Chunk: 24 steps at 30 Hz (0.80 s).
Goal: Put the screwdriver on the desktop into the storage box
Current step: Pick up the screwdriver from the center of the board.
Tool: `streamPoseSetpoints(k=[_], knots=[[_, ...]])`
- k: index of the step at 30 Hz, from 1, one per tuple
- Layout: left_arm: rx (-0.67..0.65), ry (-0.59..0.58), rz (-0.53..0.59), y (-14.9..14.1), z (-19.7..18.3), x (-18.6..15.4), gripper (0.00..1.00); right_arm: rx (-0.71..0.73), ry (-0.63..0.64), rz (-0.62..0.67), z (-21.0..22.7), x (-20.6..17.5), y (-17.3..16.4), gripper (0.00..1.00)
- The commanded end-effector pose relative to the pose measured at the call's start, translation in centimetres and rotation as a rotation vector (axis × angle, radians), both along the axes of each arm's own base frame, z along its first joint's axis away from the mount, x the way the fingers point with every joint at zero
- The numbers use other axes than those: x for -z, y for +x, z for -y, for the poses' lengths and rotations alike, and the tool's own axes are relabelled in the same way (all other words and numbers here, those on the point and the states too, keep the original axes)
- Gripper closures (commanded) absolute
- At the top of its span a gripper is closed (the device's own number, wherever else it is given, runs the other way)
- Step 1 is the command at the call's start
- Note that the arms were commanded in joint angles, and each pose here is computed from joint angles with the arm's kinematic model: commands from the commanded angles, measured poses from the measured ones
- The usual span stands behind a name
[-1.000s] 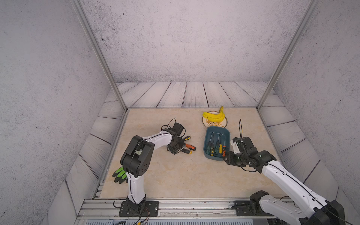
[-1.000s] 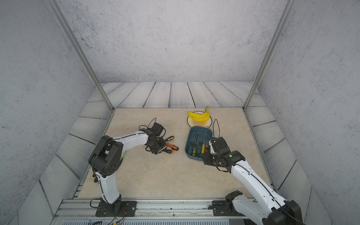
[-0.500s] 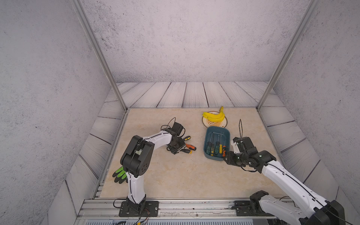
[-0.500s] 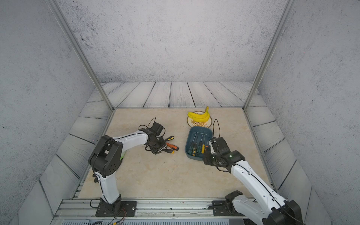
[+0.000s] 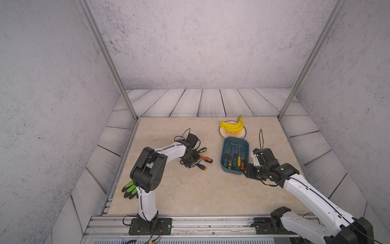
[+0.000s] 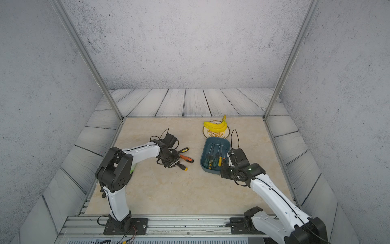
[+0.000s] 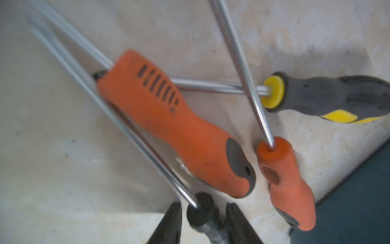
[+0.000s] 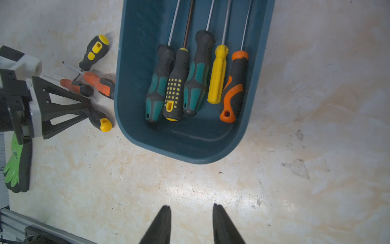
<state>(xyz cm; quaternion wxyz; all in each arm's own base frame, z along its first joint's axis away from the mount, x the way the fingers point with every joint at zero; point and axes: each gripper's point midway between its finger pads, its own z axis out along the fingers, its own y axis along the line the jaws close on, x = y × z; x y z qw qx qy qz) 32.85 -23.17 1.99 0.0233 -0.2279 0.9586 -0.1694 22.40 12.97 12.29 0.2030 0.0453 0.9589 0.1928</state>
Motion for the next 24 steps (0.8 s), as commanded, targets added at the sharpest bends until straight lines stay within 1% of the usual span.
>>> streamPoseSetpoints(k=[1, 5, 8, 10, 11, 16, 20, 23, 24], knots=[[0.0, 0.068, -0.091, -2.2, -1.5, 1.8, 0.56, 0.011, -0.011, 0.014, 0.2, -0.1, 0.3, 0.63], [0.002, 0.073, -0.113, -2.4, -1.4, 2.2, 0.55, 0.014, -0.018, 0.018, 0.3, -0.1, 0.2, 0.63], [0.007, 0.083, -0.134, -2.9, -1.6, 2.7, 0.58, 0.016, -0.02, 0.018, 0.4, -0.1, 0.2, 0.63], [0.015, 0.09, -0.145, -3.1, -1.7, 2.9, 0.61, 0.017, -0.02, 0.017, 0.4, 0.0, 0.2, 0.63], [0.02, 0.091, -0.152, -3.3, -1.8, 3.0, 0.65, 0.019, -0.021, 0.016, 0.4, 0.1, 0.2, 0.63], [0.033, 0.088, -0.16, -3.7, -1.8, 3.1, 0.73, 0.022, -0.024, 0.017, 0.5, 0.2, 0.2, 0.63], [0.029, 0.07, -0.172, -4.1, -1.6, 3.2, 0.75, 0.024, -0.022, 0.02, 0.5, 0.1, 0.2, 0.63], [0.028, 0.066, -0.175, -4.5, -1.8, 3.1, 0.79, 0.026, -0.023, 0.019, 0.5, 0.2, 0.1, 0.63], [0.028, 0.064, -0.173, -4.7, -1.9, 3.0, 0.82, 0.027, -0.024, 0.017, 0.6, 0.3, 0.1, 0.63]])
